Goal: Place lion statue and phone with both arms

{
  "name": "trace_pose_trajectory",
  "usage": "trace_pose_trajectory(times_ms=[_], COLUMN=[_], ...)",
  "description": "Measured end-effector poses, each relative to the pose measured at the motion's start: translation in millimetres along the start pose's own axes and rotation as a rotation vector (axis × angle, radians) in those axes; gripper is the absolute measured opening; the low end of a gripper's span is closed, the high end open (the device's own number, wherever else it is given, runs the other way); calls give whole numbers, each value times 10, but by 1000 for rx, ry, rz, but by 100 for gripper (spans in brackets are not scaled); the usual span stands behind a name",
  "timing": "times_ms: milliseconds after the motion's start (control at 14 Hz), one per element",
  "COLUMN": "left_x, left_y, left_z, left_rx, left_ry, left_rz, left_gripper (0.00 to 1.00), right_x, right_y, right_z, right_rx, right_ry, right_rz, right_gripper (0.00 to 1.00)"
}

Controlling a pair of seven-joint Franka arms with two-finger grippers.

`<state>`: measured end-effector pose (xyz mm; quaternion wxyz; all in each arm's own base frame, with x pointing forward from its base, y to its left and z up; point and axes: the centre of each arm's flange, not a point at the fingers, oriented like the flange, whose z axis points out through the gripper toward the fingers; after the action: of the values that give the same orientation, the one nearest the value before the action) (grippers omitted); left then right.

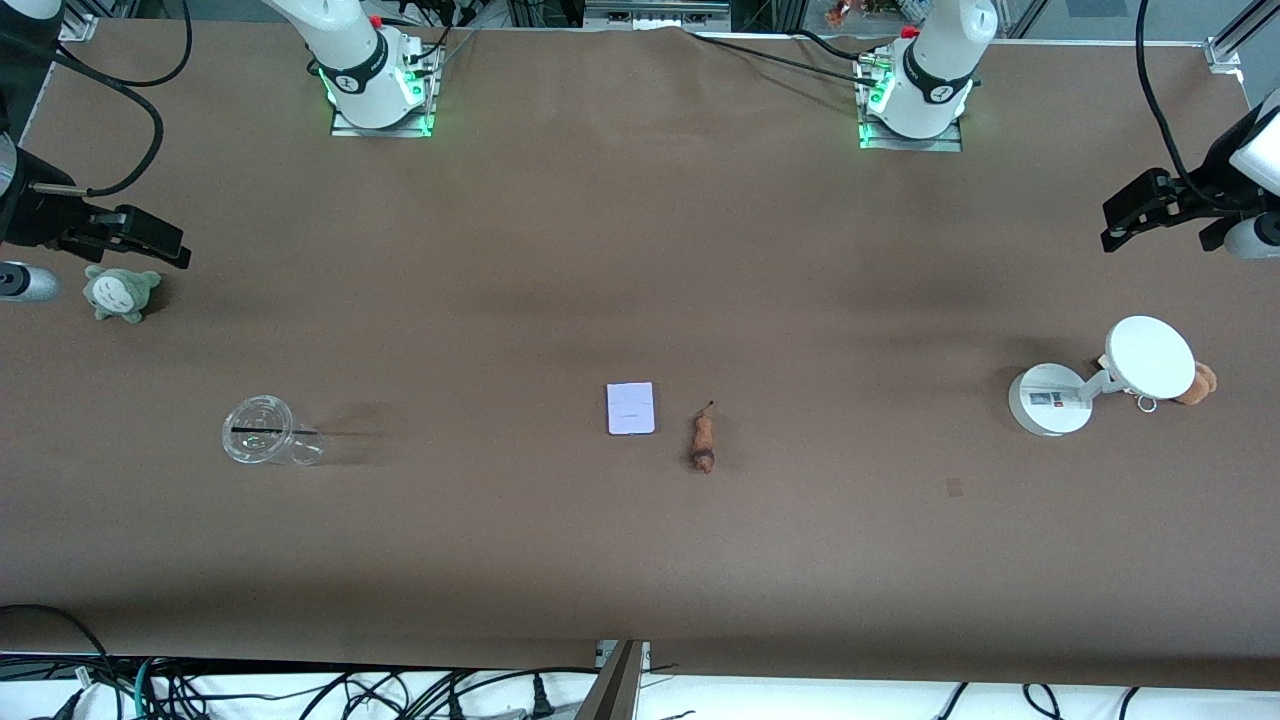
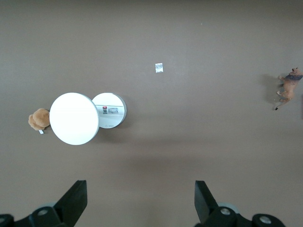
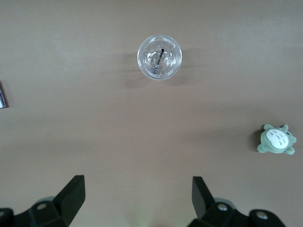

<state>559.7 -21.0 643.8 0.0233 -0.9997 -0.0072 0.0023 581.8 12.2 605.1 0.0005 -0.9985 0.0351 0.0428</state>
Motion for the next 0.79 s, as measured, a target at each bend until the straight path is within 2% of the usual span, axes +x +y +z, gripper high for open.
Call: trace_pose_trajectory(times_ms=[429,786], left_x=[30,34], left_y=[204,149], left_z=[68,66], left_rx=[-1,0], left_ry=[-12,-12], left_rz=[34,23], left_gripper=[100,100], right_x=[0,0], right_y=[1,2], right_z=[0,0], right_rx=[0,0], right_ry=[0,0], right_rz=[0,0], right_gripper=[100,100])
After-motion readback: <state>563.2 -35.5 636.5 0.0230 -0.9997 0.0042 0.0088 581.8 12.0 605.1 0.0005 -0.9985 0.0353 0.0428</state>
